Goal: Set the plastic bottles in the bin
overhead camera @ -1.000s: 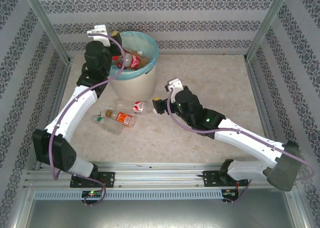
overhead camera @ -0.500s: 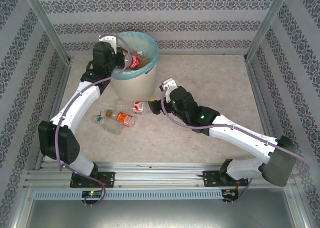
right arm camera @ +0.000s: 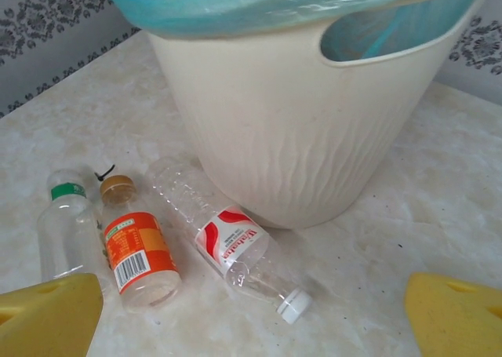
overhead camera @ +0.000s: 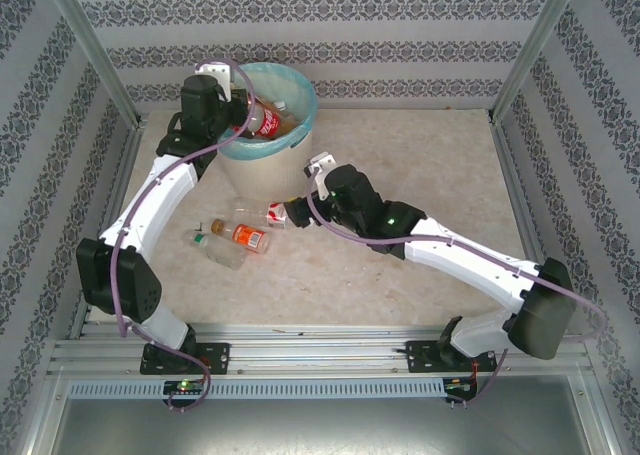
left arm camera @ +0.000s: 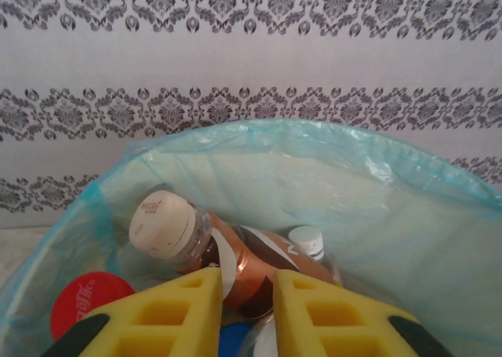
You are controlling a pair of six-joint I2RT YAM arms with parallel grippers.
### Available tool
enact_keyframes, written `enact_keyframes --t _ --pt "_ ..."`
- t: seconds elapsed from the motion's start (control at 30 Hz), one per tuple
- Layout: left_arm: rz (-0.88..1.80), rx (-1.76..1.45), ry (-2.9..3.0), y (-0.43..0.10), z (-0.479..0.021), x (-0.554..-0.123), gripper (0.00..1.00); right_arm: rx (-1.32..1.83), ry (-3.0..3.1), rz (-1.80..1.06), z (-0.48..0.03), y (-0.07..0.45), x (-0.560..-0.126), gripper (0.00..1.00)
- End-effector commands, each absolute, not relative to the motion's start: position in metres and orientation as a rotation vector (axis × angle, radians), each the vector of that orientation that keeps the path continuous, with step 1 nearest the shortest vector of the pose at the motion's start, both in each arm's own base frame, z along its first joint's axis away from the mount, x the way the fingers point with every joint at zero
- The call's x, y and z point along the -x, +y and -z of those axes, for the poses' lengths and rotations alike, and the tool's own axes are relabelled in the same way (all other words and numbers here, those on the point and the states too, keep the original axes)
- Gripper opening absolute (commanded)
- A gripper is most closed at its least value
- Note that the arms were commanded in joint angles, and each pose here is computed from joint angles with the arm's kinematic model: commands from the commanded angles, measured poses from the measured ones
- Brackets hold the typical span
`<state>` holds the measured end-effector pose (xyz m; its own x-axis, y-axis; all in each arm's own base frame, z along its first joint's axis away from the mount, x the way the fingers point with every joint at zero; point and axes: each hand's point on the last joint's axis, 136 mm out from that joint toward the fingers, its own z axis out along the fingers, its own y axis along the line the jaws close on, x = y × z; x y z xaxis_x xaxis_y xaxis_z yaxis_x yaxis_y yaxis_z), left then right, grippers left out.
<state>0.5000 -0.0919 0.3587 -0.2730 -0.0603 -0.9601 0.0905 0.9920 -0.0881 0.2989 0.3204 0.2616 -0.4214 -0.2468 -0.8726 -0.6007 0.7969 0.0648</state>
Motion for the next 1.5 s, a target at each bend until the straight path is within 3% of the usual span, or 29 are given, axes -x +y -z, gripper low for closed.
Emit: enact_keyframes --t 0.0,0.17,0.43,0.67,0.97,1.23,1.47 --pt "0.180 -0.010 1.705 -0.083 -0.427 -0.467 0.30 0.745 1.992 -0.507 -0.270 0.337 -0.297 0.98" --pt "0.202 0.011 1.652 -0.074 -0.445 -0.422 0.36 1.020 1.964 -0.593 -0.249 0.378 -0.285 0.96" --pt "0.133 0.039 1.681 -0.047 -0.400 -0.343 0.58 1.420 1.968 -0.576 -0.166 0.447 -0.262 0.80" --pt "-0.127 0.130 1.616 0.002 -0.363 -0.294 0.64 1.515 2.021 -0.464 -0.108 0.461 -0.278 0.82" --pt "-0.125 0.129 1.559 0.005 -0.367 -0.282 0.66 1.599 2.068 -0.294 -0.057 0.454 -0.295 0.86" --pt "-0.110 0.112 1.565 0.001 -0.370 -0.281 0.66 1.616 2.093 -0.216 -0.042 0.451 -0.302 0.85" --pt "-0.107 0.106 1.560 0.000 -0.375 -0.281 0.66 1.605 2.106 -0.204 -0.048 0.443 -0.300 0.68"
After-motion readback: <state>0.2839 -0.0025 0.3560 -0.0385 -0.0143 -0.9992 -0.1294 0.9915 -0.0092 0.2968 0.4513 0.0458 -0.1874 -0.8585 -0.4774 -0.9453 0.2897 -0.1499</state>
